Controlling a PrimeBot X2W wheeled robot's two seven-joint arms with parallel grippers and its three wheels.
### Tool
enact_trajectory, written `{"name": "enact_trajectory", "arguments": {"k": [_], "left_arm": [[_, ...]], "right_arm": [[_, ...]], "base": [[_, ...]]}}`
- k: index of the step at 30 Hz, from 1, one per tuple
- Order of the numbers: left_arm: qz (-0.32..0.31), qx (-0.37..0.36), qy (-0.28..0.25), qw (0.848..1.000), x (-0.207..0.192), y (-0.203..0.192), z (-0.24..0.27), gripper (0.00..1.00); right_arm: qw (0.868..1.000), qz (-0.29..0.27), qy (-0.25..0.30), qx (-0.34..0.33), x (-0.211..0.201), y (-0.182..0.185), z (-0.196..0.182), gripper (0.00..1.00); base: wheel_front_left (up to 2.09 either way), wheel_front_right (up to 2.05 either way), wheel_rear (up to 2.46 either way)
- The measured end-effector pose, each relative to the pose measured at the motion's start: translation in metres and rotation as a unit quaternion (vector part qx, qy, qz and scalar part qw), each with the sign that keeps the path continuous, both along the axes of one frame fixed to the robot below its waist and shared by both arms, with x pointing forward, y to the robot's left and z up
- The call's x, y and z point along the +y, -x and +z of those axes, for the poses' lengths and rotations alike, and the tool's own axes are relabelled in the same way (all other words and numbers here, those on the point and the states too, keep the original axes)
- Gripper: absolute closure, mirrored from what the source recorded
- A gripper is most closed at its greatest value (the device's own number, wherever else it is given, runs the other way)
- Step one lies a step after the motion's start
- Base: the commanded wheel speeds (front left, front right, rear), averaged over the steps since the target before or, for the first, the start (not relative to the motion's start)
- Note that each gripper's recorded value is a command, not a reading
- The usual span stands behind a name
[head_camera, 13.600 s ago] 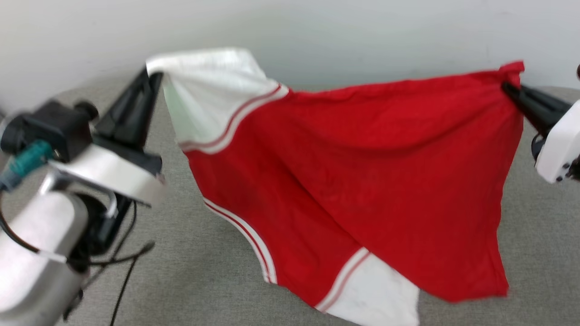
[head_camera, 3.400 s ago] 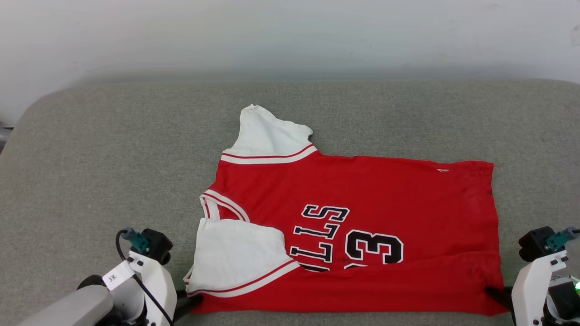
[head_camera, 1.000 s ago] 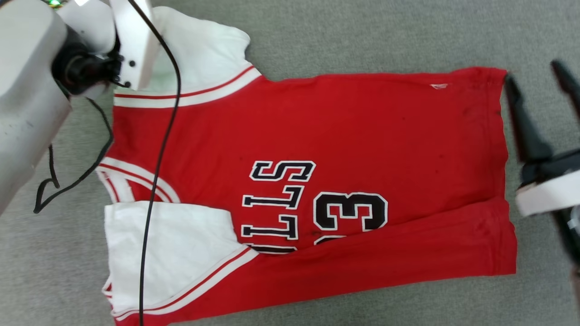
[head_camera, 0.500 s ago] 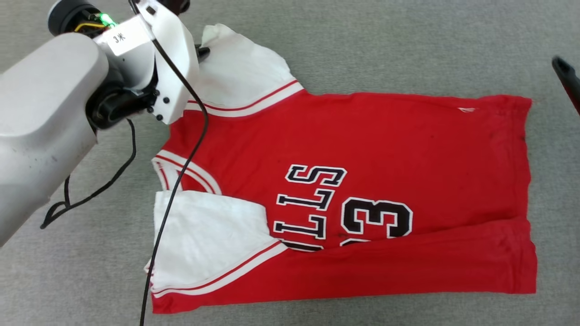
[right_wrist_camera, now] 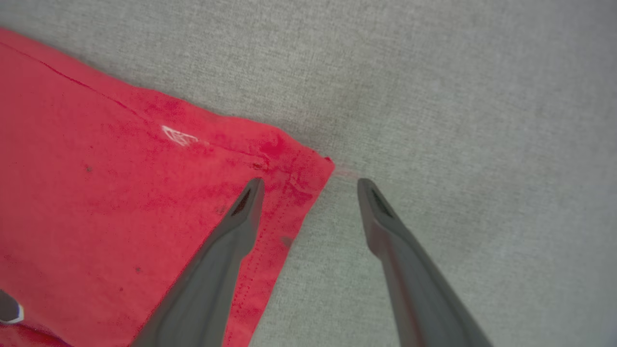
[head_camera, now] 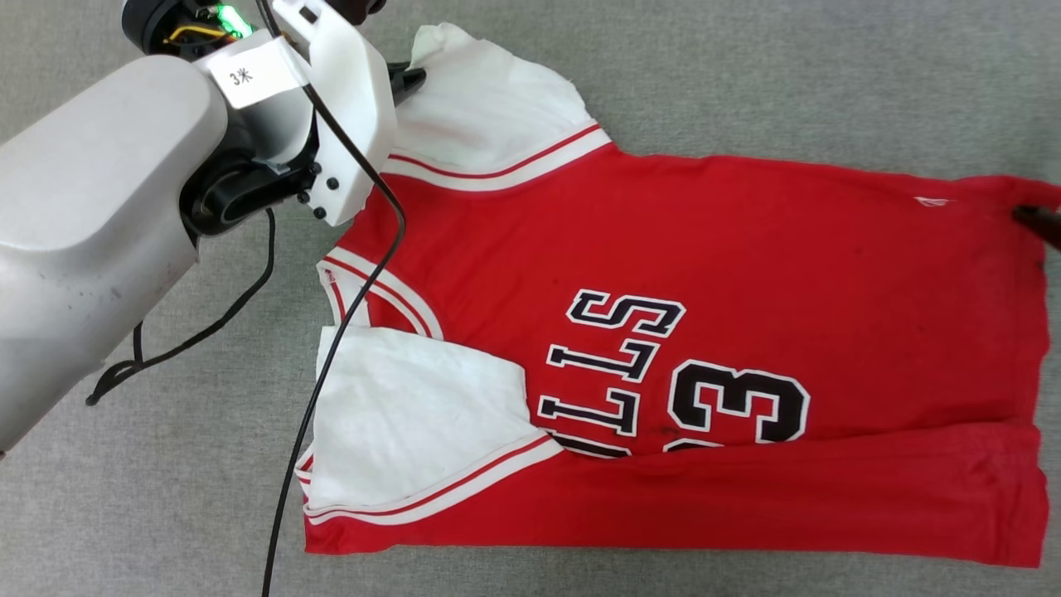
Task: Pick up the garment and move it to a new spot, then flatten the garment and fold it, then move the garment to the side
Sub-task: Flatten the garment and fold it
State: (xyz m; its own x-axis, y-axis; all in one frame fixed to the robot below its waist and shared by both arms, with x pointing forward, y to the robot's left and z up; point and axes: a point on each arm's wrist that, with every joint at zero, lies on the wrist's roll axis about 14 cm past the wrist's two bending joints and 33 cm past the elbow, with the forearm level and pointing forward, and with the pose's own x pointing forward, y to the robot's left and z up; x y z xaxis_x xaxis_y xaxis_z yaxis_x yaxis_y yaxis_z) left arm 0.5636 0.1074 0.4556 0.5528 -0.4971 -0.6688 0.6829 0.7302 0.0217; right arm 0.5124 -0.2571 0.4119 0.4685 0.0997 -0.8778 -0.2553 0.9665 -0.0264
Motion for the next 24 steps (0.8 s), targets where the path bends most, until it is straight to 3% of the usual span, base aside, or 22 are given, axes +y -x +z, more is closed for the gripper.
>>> {"name": "enact_trajectory", "arguments": {"k": [11,12,13,24], "left_arm": [[0.011,0.016,0.005,1.0,0.006,-0.004,-0.02,1.0],[0.012,0.016,0.005,1.0,0.007,-0.004,-0.02,1.0],[0.014,0.016,0.007,1.0,0.007,-0.005,-0.02,1.0],[0.03,-0.021,0.023,0.999,0.016,0.008,0.01,1.0]], "right_arm": [[0.998,0.007,0.005,0.066,0.013,0.007,-0.056,0.0],[0.998,0.008,0.004,0.065,0.013,0.006,-0.056,0.56],[0.998,0.01,0.002,0.059,0.014,0.005,-0.056,1.0],[0.996,0.023,-0.036,-0.079,0.028,-0.011,-0.001,1.0]], "base": [[0.0,0.0,0.0],[0.0,0.0,0.0],[0.0,0.0,0.0],[0.0,0.0,0.0]]}}
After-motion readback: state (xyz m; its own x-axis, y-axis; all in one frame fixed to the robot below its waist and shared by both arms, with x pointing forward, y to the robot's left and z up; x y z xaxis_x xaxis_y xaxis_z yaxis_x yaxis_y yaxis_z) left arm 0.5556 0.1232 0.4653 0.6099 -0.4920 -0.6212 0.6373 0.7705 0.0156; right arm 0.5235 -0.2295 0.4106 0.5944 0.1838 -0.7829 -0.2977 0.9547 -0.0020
